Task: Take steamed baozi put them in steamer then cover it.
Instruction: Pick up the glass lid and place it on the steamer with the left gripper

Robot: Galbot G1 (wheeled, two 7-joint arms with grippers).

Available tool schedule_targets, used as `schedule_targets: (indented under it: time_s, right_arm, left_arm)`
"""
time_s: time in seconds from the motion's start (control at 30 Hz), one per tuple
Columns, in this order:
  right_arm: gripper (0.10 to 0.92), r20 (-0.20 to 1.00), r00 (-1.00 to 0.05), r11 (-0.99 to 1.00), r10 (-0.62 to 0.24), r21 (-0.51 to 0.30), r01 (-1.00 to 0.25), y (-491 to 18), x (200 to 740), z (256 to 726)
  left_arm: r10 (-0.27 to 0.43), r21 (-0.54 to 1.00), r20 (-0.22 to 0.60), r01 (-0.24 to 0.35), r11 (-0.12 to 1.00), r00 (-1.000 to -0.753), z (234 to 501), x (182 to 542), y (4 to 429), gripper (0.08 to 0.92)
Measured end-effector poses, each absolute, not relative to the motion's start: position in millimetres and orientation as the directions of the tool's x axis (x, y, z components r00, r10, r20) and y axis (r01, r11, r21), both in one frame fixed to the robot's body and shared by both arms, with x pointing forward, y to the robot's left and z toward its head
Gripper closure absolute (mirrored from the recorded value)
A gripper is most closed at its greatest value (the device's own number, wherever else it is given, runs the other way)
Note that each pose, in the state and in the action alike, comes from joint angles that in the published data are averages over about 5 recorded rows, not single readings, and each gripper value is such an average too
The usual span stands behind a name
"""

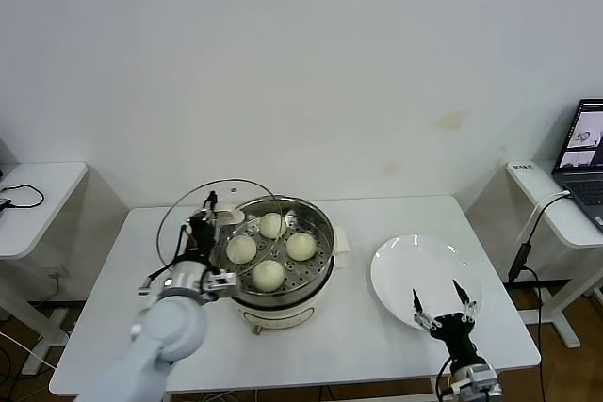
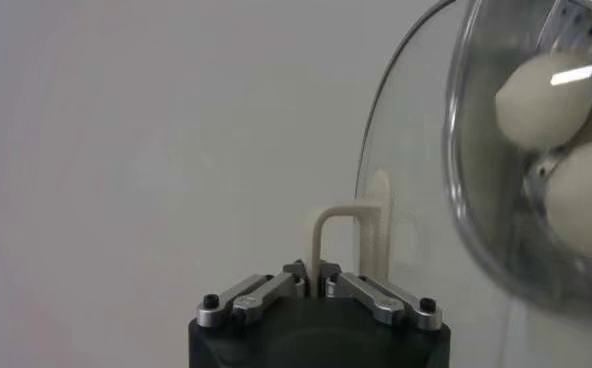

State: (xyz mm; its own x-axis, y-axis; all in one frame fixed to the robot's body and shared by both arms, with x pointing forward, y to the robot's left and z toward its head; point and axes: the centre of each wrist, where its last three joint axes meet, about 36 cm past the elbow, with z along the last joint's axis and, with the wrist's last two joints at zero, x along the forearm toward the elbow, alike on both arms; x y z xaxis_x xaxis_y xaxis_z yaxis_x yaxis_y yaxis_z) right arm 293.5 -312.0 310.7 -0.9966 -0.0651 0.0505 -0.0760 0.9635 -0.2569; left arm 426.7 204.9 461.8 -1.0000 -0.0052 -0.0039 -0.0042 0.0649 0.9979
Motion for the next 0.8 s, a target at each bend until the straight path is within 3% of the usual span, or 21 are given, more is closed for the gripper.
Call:
schedule_targets:
  time_s: [0.4, 0.8]
  right_arm:
    - [0.200, 0.083, -0.993, 0.954, -0.085, -0.282, -0.105, -297, 291, 301]
    - [0.200, 0.092, -0.992, 0.950, -0.090, -0.292, -0.113, -295, 290, 298]
  left_arm:
    - [0.001, 0.998, 0.040, 0.040, 0.050, -0.999, 459, 432, 143, 0.859]
    - [0.012, 0.997, 0.065, 0.066, 0.048, -0.998, 453, 434, 109, 0.859]
